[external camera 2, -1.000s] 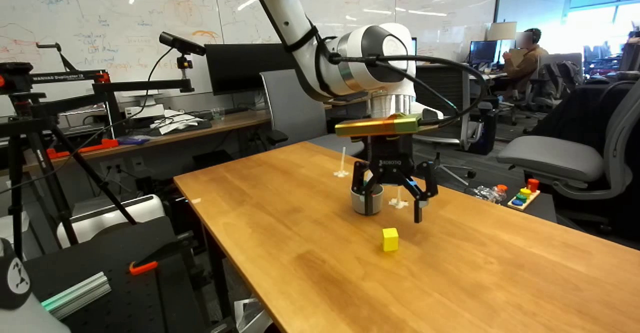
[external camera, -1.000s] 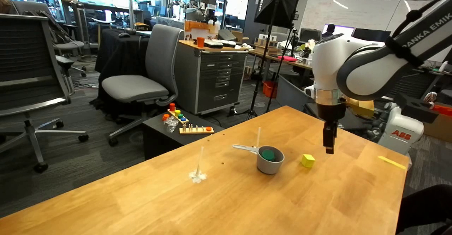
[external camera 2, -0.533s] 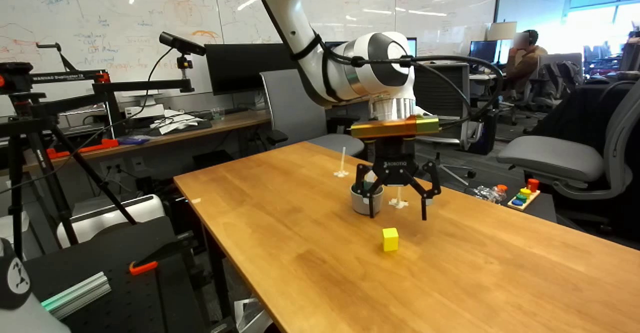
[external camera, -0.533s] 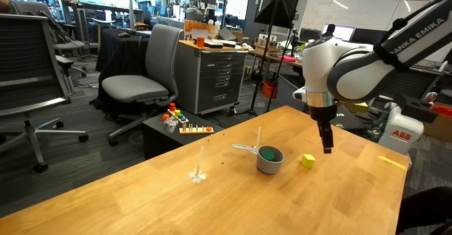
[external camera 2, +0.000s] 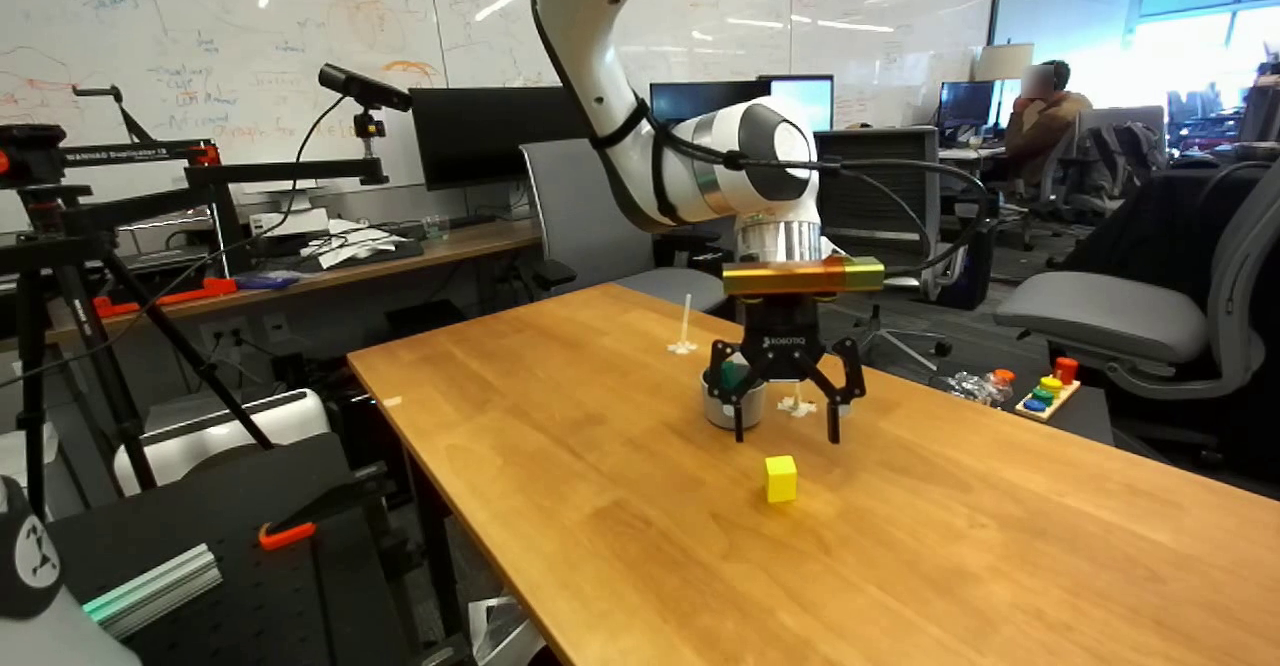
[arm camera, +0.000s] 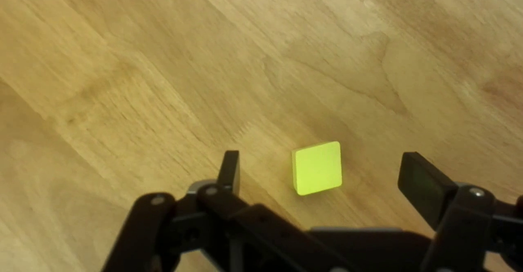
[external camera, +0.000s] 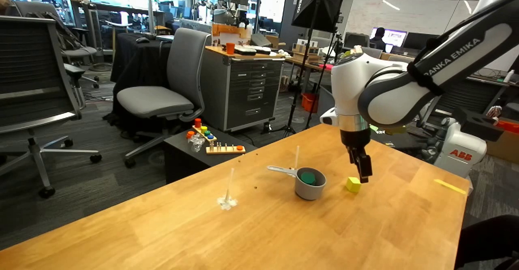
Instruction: Put the cubes in the mug cup
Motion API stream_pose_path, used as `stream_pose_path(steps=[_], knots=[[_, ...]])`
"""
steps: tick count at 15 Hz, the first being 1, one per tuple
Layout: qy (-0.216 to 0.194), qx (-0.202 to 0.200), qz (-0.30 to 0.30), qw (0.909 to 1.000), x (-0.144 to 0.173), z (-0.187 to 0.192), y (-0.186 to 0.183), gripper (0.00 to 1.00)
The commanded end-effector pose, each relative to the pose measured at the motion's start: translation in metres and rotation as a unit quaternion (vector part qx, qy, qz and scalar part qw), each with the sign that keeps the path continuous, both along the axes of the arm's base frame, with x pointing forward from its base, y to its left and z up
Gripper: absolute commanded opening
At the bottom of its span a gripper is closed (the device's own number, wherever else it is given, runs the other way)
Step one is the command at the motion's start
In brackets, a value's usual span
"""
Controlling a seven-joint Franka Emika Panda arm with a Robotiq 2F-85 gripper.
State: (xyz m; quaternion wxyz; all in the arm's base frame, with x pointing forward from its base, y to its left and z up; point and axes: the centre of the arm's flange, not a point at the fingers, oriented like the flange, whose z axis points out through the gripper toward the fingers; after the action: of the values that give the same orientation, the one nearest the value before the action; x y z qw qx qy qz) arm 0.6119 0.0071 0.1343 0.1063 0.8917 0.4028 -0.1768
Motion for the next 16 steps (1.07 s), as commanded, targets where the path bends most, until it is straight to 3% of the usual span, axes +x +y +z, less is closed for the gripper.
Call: stream_pose_path(steps=[1,14,15,16], knots=[[0.023,0.005,0.043,0.9988,0.015,-0.006,0.003,1.00],[0.047,-0.008,0.037,0.9982,0.015,-0.035,-0.007,1.00],[0.047,-0.008,0.034,0.9983,0.014,-0.036,-0.008,0.75],[0.046,-0.011,0.030,0.9984,0.013,-0.036,-0.010,0.74]])
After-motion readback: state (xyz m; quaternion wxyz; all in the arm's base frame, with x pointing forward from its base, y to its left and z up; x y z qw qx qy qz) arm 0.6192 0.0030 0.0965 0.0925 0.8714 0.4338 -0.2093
